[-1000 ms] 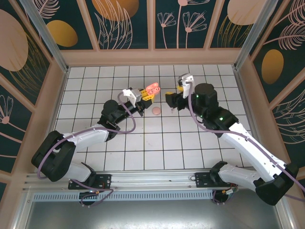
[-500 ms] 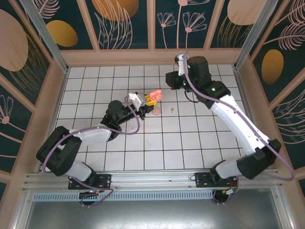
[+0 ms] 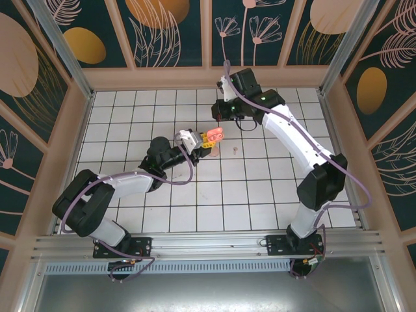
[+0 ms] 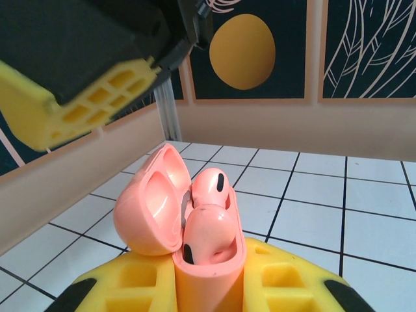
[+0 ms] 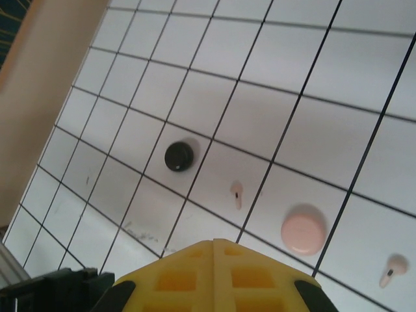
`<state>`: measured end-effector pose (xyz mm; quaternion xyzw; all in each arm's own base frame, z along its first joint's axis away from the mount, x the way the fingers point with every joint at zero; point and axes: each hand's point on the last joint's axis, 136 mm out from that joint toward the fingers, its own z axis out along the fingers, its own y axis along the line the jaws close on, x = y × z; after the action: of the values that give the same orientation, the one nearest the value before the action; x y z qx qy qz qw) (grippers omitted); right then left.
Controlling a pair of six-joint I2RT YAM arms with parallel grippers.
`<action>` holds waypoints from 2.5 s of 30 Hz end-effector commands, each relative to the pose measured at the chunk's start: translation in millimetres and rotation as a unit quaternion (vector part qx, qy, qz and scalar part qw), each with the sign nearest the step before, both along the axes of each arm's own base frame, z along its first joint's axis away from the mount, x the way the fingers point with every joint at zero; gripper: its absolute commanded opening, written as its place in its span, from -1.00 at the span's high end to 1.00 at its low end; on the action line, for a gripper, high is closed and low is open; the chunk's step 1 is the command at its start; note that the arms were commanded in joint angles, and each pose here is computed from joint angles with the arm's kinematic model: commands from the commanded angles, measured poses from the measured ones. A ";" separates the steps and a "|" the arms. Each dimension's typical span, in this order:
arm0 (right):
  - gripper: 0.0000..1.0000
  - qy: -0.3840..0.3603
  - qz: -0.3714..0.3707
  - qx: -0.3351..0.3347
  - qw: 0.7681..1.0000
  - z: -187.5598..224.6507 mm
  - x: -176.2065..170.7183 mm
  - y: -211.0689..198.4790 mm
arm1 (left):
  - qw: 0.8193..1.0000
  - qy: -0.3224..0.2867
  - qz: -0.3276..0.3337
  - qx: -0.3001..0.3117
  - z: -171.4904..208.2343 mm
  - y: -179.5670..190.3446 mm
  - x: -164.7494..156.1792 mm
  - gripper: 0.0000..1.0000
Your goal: Insert the wireless bluetooth earbuds into the charging case
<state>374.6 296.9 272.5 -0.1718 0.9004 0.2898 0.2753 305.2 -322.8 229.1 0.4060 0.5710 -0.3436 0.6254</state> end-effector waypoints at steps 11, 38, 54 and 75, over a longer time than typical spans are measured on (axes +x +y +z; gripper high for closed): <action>1.00 0.049 0.014 -0.020 0.999 -20.5 -92.8 -34.7 | 0.999 -0.003 0.025 -0.032 18.2 -1.7 15.9 1.00; 0.73 0.028 -0.253 0.039 0.966 -80.1 -96.3 -130.5 | 0.861 0.501 0.079 0.025 -134.9 -1.2 120.2 1.00; 0.36 0.007 -0.251 0.038 0.967 -70.7 -106.8 -140.3 | 0.781 0.605 0.153 0.031 -199.7 -12.9 181.1 0.76; -0.37 -0.001 -0.247 0.044 0.968 -55.1 -104.3 -138.0 | 0.796 0.550 0.237 0.085 -173.0 41.0 220.2 -0.18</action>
<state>267.7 161.6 206.6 0.0629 0.9050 0.2535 0.3358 516.8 -298.4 43.6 0.0450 0.9180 -0.3309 0.2138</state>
